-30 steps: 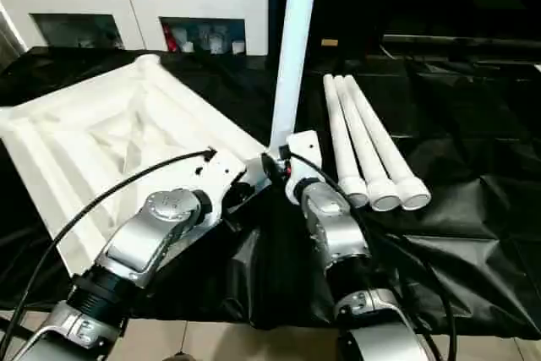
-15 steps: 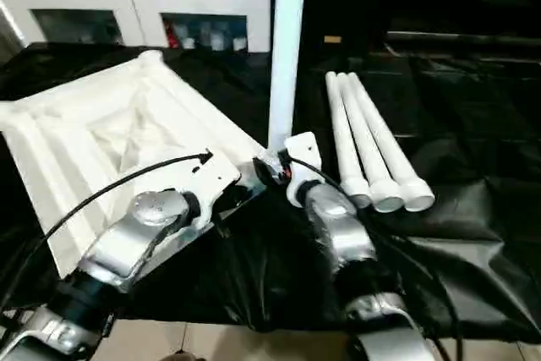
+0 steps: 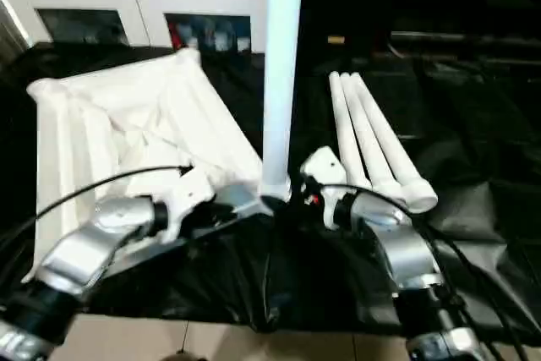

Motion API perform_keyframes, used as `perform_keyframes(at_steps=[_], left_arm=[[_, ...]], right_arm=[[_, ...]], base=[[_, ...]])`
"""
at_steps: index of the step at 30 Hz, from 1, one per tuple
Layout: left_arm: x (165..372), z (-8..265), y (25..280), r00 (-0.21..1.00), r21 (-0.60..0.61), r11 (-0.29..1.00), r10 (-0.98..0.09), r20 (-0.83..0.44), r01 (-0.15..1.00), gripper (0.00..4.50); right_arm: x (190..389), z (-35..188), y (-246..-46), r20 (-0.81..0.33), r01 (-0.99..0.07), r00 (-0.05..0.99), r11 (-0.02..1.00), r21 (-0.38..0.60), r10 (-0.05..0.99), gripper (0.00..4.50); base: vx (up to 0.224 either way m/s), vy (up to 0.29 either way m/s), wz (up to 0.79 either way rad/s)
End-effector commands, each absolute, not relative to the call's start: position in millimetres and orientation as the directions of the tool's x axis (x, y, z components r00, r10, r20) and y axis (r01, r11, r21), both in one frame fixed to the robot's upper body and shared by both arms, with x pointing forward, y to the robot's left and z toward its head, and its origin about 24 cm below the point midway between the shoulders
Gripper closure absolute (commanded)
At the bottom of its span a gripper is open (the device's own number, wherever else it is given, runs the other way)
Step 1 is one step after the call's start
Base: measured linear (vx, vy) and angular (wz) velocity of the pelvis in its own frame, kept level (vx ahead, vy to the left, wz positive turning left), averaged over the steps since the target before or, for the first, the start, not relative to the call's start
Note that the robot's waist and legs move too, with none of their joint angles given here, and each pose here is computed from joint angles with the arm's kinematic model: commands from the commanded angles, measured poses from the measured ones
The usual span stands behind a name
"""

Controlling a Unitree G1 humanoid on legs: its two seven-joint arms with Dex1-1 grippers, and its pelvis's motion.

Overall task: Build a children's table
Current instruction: Rotate leg to tighten

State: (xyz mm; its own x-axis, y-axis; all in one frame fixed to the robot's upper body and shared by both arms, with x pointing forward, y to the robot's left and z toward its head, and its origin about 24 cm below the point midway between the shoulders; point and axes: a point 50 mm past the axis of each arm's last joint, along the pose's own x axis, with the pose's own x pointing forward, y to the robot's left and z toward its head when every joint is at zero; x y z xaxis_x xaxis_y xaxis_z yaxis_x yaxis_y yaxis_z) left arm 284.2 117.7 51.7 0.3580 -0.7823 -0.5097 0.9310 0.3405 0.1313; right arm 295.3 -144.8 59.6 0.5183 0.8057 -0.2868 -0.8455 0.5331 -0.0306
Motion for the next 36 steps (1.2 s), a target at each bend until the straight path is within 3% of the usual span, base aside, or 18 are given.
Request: perform_keyframes(at_steps=[1,11,23,27,28,31,34,36], left_arm=[[270.5,42.3,108.7,0.231,0.078,0.225,-0.806,-0.545,0.971,4.5],[268.2,41.5,120.8,0.17,0.064,0.164,-0.791,-0.588,0.984,4.5],[271.2,37.9,123.8,0.212,0.057,0.223,-0.771,-0.601,0.973,4.5],[286.3,39.1,118.0,0.368,0.091,0.389,-0.734,-0.571,0.917,4.5],[294.8,41.7,113.0,0.449,0.105,0.475,-0.707,-0.546,0.874,4.5],[308.3,48.0,102.4,0.575,0.114,0.613,-0.639,-0.511,0.782,4.5],[319.0,55.0,88.2,0.674,0.113,0.716,-0.575,-0.465,0.689,4.5],[321.5,56.4,81.7,0.695,0.114,0.736,-0.56,-0.451,0.667,4.5]], right_arm=[[290.9,61.0,-135.7,-0.286,-0.882,0.455,0.471,-0.015,0.843,0.86],[290.3,59.3,-135.8,-0.361,-0.911,0.393,0.411,-0.03,0.845,1.7],[290.5,55.2,-131.9,-0.373,-0.92,0.368,0.392,-0.013,0.852,1.8],[299.0,45.5,-127.6,-0.345,-0.841,0.511,0.54,-0.013,0.787,1.81],[305.9,40.8,-125.6,-0.327,-0.771,0.599,0.636,0.011,0.731,1.81],[318.4,32.8,-117.3,-0.303,-0.61,0.74,0.789,0.073,0.6,1.81],[326.8,28.8,-97.2,-0.293,-0.501,0.809,0.859,0.109,0.509,1.81],[329.3,28.8,-86.2,-0.291,-0.483,0.821,0.87,0.103,0.491,1.81]], base=[[0.0,0.0,0.0],[0.0,0.0,0.0],[0.0,0.0,0.0],[0.0,0.0,0.0],[0.0,0.0,0.0],[0.0,0.0,0.0],[0.0,0.0,0.0],[0.0,0.0,0.0]])
